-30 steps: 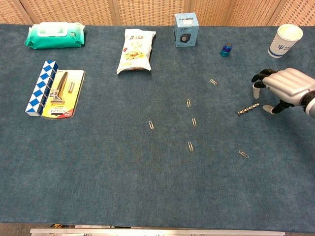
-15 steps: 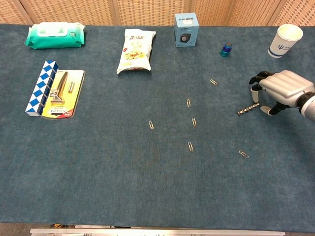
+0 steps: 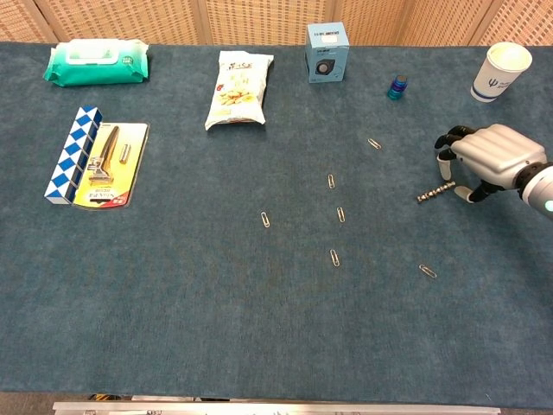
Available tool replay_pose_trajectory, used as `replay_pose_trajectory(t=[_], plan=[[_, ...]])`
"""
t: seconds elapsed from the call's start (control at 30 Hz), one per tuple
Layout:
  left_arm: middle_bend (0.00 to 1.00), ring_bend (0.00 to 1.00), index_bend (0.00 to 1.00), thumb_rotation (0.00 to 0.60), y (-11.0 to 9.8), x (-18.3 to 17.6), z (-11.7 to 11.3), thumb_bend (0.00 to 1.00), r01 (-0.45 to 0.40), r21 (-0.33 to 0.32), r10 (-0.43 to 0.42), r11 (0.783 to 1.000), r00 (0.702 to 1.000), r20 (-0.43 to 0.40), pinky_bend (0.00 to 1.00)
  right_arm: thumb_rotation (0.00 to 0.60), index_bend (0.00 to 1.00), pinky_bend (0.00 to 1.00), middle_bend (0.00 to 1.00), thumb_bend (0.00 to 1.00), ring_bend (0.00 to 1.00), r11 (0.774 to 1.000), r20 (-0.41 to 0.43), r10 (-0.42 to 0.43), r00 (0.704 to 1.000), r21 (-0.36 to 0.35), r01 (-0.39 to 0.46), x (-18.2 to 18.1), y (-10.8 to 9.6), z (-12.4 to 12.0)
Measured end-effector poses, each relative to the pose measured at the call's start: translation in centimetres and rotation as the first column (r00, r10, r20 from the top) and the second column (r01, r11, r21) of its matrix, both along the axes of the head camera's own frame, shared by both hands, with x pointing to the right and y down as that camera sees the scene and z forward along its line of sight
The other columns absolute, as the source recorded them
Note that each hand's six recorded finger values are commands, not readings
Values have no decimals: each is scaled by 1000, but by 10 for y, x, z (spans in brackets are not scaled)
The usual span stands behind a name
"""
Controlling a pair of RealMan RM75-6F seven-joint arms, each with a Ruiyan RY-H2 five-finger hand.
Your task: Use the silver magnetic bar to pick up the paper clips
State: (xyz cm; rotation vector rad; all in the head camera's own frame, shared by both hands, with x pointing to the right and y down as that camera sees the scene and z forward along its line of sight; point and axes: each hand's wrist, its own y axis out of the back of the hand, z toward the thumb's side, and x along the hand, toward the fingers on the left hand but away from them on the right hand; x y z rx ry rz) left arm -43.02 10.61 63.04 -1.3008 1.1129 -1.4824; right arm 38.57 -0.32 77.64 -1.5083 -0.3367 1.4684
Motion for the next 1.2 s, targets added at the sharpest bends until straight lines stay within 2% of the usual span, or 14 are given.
replay_pose_trajectory(t=[0.17, 0.9, 1.2], plan=[[522, 570, 498, 600, 0, -1, 0, 179, 2, 1, -2, 1000, 1000, -1, 726, 600, 476, 271, 174, 215, 89, 1000, 10, -1, 1000, 23, 1, -2, -2, -2], [522, 570, 498, 600, 0, -1, -1, 179, 3, 0, -3, 1000, 1000, -2, 726, 600, 476, 270, 174, 216, 88, 1000, 4, -18, 1000, 19, 18, -8, -1, 5], [522, 570, 499, 600, 0, -1, -1, 179, 3, 2, -3, 1000, 1000, -3, 726, 600, 511, 270, 174, 222, 89, 1000, 8, -18, 1000, 23, 17, -10, -2, 7]])
